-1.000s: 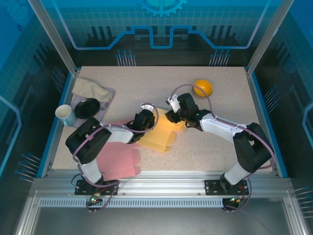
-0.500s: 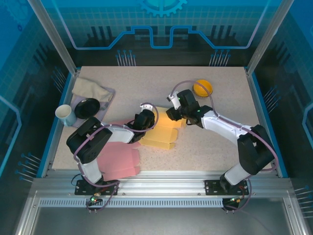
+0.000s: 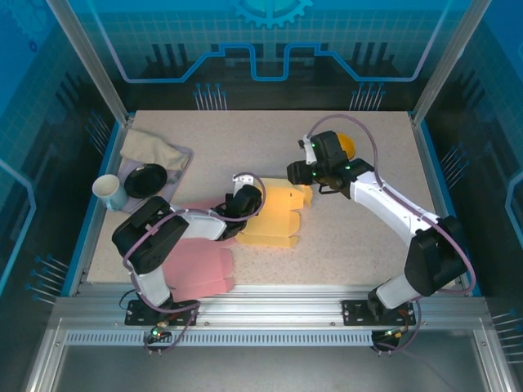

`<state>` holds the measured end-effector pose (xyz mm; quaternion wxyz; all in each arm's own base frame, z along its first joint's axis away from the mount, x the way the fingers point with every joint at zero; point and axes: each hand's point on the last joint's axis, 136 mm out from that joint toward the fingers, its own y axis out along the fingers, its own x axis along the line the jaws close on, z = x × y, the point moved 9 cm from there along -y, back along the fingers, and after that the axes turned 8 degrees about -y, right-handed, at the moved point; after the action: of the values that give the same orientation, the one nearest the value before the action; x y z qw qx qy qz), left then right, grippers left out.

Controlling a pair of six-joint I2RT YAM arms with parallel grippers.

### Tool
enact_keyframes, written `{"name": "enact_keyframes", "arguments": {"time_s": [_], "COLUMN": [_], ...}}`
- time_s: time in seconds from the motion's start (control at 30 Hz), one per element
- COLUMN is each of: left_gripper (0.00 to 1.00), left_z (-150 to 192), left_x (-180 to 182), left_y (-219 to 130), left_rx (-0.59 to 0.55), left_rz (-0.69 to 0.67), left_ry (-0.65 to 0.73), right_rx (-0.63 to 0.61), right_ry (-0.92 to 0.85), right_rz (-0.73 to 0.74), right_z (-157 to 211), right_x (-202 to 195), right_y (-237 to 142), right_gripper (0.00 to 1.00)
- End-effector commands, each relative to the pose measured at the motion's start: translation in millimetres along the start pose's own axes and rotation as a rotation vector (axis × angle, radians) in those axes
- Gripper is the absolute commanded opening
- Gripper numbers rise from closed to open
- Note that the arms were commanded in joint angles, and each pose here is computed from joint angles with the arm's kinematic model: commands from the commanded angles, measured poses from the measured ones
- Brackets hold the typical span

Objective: Fold the paper box

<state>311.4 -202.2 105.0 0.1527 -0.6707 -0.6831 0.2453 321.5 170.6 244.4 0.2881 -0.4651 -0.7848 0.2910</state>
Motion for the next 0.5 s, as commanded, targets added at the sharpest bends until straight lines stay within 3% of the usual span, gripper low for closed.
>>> {"name": "enact_keyframes", "arguments": {"time_s": [0.0,0.33,0.4,0.47], "left_gripper": [0.02,0.02,0.01,0.01], "left_z": [8,9,10,10], "left_x": [-1,-3,-3,-3], "left_y": [-5,-8,-8,-8], "left_rx": [0.050,0.045,0.044,0.044], "left_rz": [-0.028,-0.045,-0.048,-0.049], "left_ry": [0.018,0.023,0.024,0.025], "right_rx": [0.048,0.084,0.091,0.092], "right_ry": [0.125,0.242,0.271,0.289], "right_rz": [-0.097,-0.119,-0.113,-0.118], "right_z": [9,30,35,38], "right_x": [-2,-6,-8,-8], "right_y": [10,36,40,42], "right_gripper": [0.51,0.53,0.71,0.72]}}
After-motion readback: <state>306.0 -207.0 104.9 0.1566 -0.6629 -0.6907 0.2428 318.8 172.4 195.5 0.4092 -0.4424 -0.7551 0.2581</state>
